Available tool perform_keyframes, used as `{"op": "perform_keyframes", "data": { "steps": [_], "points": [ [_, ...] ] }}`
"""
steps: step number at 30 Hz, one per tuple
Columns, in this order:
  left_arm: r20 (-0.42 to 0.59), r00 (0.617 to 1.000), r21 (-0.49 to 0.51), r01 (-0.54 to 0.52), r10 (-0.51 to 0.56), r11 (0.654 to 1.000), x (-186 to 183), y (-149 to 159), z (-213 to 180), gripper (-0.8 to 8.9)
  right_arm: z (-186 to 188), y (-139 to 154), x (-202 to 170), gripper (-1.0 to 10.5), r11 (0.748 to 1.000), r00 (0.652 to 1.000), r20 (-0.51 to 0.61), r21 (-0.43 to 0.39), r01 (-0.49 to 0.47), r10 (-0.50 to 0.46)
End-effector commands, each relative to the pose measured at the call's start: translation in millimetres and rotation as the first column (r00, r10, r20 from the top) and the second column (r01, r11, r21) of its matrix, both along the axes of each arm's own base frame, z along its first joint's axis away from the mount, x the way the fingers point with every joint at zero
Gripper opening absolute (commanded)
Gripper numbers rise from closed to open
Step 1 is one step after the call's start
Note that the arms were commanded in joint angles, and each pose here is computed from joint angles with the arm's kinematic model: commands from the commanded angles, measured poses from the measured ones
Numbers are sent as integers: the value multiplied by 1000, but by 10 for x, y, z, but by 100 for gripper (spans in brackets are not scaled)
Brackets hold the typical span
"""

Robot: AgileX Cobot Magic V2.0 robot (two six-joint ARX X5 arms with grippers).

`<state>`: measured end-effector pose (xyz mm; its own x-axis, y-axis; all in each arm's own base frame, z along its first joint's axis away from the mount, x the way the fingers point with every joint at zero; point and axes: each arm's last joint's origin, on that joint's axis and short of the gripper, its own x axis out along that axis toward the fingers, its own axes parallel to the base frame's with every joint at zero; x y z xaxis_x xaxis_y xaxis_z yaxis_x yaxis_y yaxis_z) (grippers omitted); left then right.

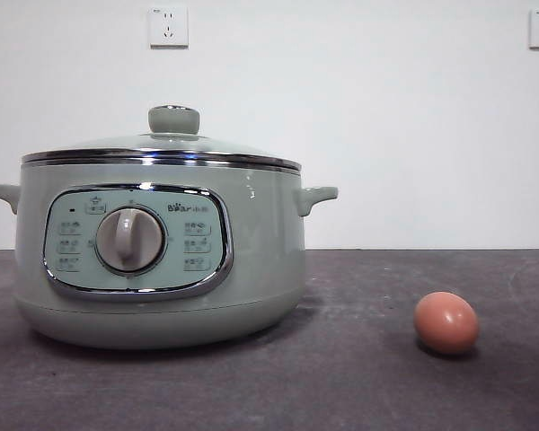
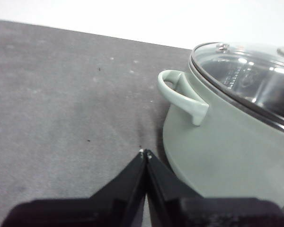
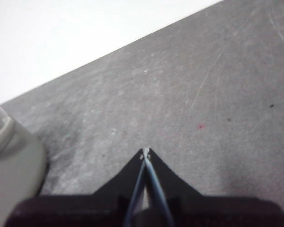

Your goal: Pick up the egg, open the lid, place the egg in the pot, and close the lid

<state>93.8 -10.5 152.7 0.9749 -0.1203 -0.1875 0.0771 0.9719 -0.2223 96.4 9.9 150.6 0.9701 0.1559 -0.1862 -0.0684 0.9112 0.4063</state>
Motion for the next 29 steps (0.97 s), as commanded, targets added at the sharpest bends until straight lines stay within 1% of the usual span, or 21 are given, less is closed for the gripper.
{"op": "perform_keyframes", "data": {
  "steps": [1, 4, 8, 14, 20, 22, 24, 26, 29],
  "points": [
    [-8, 1000, -48, 28, -28, 998, 3, -9, -27, -6, -35, 7, 0, -4, 998, 1000, -26, 54, -11, 12],
    [9, 999, -58, 53, -52, 997, -13, -15, 55, -6, 20, 10, -11, -10, 997, 999, -27, 76, -19, 21],
    [43, 998, -70, 45, -42, 997, -68, -6, 292, -6, 176, 8, -30, -11, 997, 999, -30, 74, -19, 22],
    [35, 998, -76, 46, -43, 996, -129, -1, 720, -6, 590, 14, -27, -10, 997, 998, -57, 71, -37, 41],
    [47, 997, -77, 64, -60, 995, -73, -12, 1155, -6, 1064, 22, 59, -10, 997, 993, -102, -32, -68, 65],
    [50, 995, -78, 91, -87, 993, -39, -23, 1298, -6, 1217, 33, 105, -10, 993, 988, -120, -58, -106, 98],
    [43, 992, -82, 121, -118, 989, 12, -37, 1411, -6, 1351, 48, 158, -7, 987, 981, -137, -65, -147, 138],
    [32, 986, -88, 163, -161, 983, 74, -56, 1511, -5, 1473, 64, 222, -7, 980, 971, -157, -60, -189, 178],
    [11, 965, -107, 262, -263, 959, 181, -97, 1638, -4, 1625, 91, 323, -1, 965, 949, -201, -40, -258, 245]
  ]
}}
